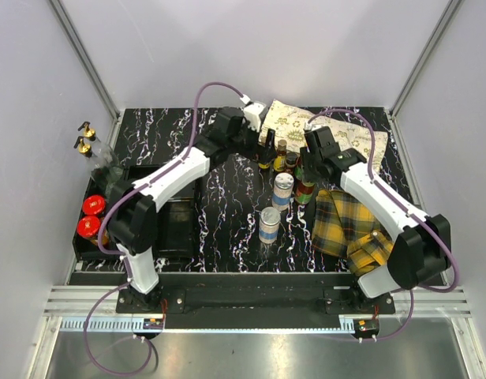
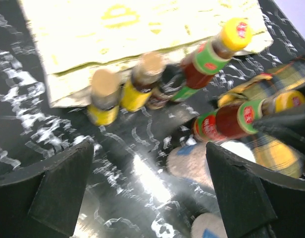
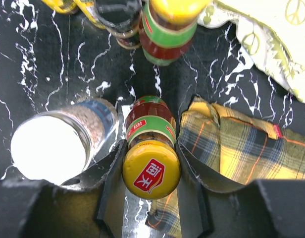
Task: Organize the condiment bottles
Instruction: Move the bottle to the center of the board, then pick up the bottle from the center of the board, then place the bottle in the storage box.
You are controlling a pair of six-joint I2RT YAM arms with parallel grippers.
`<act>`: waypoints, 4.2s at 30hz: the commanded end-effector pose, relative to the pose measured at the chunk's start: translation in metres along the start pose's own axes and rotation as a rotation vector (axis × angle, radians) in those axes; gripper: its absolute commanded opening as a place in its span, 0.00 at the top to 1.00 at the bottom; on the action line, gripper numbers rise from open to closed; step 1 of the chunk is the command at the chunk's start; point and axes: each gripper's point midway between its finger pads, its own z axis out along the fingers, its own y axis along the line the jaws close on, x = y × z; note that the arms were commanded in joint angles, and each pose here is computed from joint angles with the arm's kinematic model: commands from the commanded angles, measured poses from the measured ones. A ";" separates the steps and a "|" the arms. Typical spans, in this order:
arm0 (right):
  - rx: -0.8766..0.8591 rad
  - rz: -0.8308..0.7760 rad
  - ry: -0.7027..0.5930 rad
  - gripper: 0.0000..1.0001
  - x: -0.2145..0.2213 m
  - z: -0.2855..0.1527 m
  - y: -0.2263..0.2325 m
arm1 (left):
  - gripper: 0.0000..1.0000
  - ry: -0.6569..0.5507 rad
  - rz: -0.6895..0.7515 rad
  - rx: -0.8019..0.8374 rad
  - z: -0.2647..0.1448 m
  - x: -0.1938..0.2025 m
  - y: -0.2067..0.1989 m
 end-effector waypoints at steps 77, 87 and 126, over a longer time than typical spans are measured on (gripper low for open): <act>0.015 0.151 -0.227 0.27 -0.003 -0.063 -0.023 | 0.80 -0.114 -0.064 -0.237 0.137 0.008 -0.027; 0.029 0.160 -0.240 0.27 -0.005 -0.065 -0.027 | 1.00 -0.123 -0.075 -0.219 0.107 -0.008 -0.039; 0.011 0.198 -0.253 0.26 -0.010 -0.065 -0.022 | 1.00 -0.362 -0.268 -0.712 -0.198 -0.041 0.070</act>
